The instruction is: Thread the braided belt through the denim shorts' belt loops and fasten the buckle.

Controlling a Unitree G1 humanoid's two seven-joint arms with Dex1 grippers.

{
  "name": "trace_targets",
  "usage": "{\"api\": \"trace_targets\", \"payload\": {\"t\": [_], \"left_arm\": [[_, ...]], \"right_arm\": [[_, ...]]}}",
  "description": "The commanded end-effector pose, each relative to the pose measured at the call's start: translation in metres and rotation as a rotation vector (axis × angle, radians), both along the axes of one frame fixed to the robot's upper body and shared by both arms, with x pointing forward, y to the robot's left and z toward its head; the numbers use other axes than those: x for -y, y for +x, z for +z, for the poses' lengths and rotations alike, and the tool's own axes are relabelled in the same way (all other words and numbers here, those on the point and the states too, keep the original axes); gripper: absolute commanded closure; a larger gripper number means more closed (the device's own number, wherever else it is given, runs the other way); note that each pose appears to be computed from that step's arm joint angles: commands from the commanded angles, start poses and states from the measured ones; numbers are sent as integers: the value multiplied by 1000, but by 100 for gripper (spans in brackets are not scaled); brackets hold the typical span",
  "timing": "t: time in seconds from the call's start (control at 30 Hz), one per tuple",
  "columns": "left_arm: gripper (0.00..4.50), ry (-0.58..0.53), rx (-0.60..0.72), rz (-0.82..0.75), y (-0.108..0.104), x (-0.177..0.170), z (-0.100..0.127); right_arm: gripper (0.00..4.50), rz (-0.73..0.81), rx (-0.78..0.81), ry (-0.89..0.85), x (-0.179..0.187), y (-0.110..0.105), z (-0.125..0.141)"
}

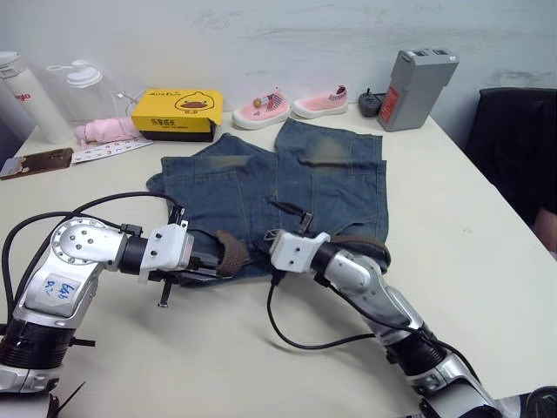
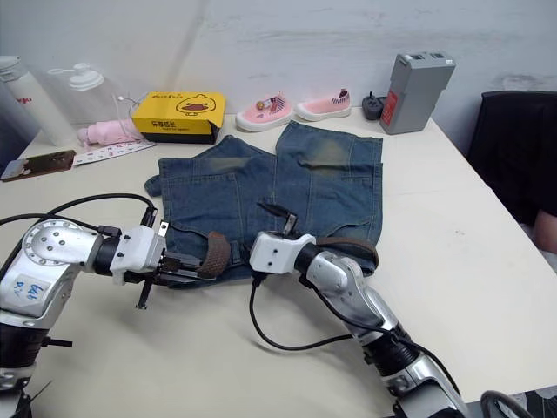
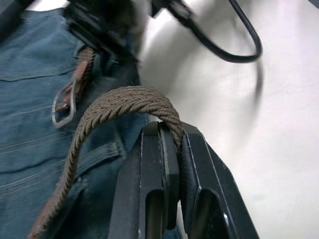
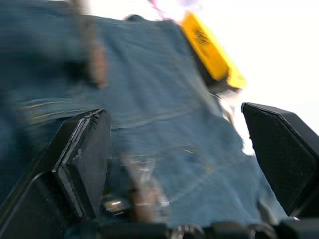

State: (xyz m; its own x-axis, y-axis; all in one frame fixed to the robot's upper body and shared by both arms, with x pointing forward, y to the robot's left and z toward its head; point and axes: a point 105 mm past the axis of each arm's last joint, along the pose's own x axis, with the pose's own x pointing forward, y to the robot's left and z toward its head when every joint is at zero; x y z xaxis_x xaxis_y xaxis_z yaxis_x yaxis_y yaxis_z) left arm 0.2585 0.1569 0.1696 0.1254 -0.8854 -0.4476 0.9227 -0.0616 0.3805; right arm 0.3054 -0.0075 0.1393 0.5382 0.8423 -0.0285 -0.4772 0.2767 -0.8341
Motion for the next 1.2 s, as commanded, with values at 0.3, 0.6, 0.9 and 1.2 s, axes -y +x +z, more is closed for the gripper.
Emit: {"api": "trace_targets", "payload": {"t": [0.3,0.6,0.9,1.2], "left_arm": [[448,-35,27,-27,-2,4,16],[450,-31,15,-29,-5,3,14],[450,-23,0,-31,-7,0,13],[450,19,-57,12,-4,-11,7]], "right_arm": [[0,161,139,5,-42,-7,17],[54,66,101,163,-46,16,30],[441,72,92,184,-49,15,29],[441,-20,132,114,-27,26,23]]}}
